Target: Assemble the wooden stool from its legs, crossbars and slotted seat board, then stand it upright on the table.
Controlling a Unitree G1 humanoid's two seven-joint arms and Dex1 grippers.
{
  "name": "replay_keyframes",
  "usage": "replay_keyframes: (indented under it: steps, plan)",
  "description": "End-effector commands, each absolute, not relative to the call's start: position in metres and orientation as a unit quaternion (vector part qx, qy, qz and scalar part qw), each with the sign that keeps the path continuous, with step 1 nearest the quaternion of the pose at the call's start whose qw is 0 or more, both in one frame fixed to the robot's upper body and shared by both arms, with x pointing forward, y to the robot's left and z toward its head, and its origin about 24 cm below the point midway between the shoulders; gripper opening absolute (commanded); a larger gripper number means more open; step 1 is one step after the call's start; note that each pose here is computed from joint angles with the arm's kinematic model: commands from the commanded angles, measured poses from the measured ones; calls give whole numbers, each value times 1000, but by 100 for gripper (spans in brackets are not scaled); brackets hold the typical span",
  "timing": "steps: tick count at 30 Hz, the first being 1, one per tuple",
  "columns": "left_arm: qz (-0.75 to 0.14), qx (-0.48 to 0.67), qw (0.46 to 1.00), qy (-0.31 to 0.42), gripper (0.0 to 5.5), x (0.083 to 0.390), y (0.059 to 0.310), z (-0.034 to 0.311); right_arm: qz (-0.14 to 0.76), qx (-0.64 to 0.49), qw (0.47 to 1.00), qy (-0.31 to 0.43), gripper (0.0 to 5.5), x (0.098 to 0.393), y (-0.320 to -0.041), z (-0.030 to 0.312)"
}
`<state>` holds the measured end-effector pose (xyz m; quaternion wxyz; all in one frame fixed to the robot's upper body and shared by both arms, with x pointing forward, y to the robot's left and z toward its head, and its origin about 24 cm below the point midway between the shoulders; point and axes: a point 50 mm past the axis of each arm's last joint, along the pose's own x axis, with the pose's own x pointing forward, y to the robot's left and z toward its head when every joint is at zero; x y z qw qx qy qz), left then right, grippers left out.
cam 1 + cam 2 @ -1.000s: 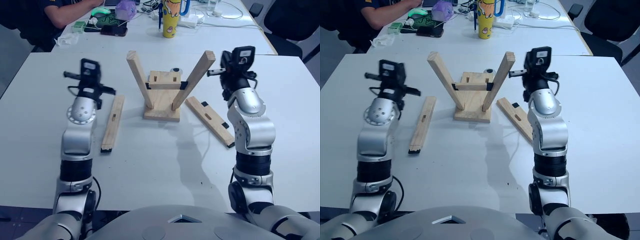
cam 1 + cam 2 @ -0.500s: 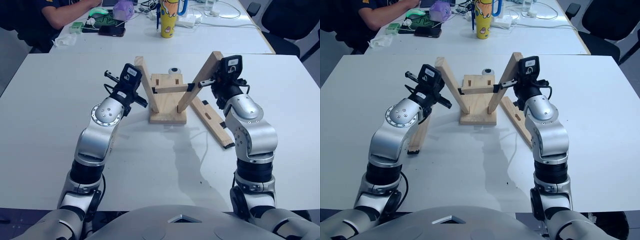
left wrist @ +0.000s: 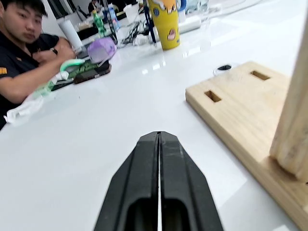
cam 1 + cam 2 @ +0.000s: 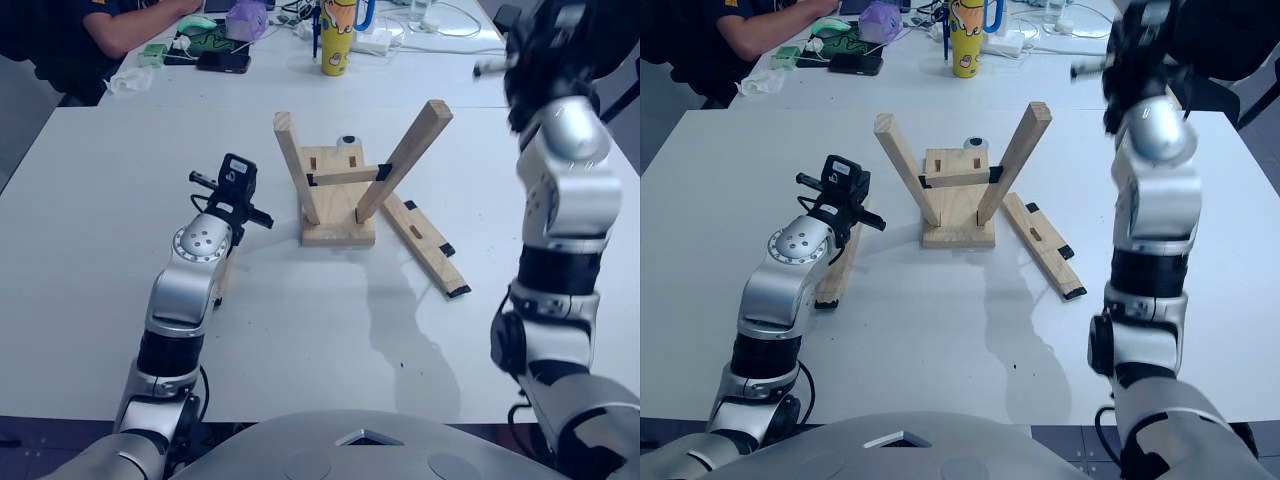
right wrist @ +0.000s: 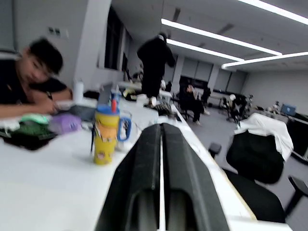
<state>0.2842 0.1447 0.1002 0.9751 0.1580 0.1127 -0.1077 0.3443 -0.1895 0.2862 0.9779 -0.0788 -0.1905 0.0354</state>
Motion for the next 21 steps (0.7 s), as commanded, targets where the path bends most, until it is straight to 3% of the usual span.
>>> replay_keyframes:
  steps: [1, 3, 5, 7, 10, 13, 16, 21]
  plan:
    - [-91, 153, 976, 124, 0, 284, 149, 88, 156, 35, 937, -311, 4, 329, -167, 373]
    - [-88, 149, 977, 123, 0, 285, 149, 87, 206, 94, 917, -328, 4, 318, -165, 391]
    - [-86, 146, 978, 122, 0, 286, 149, 86, 229, 108, 929, -270, 4, 322, -163, 372]
    - [-83, 145, 979, 120, 0, 286, 150, 87, 232, 100, 957, -146, 4, 335, -159, 319]
    - [-79, 144, 980, 115, 0, 286, 153, 89, 221, 84, 968, 78, 4, 337, -154, 212]
    - [-78, 143, 980, 112, 0, 287, 152, 91, 218, 86, 957, 170, 4, 325, -149, 160]
    - [-80, 141, 980, 112, 0, 288, 152, 91, 222, 72, 959, 162, 4, 321, -144, 158]
    - [-84, 141, 980, 110, 0, 289, 152, 91, 196, 70, 978, 12, 4, 331, -149, 206]
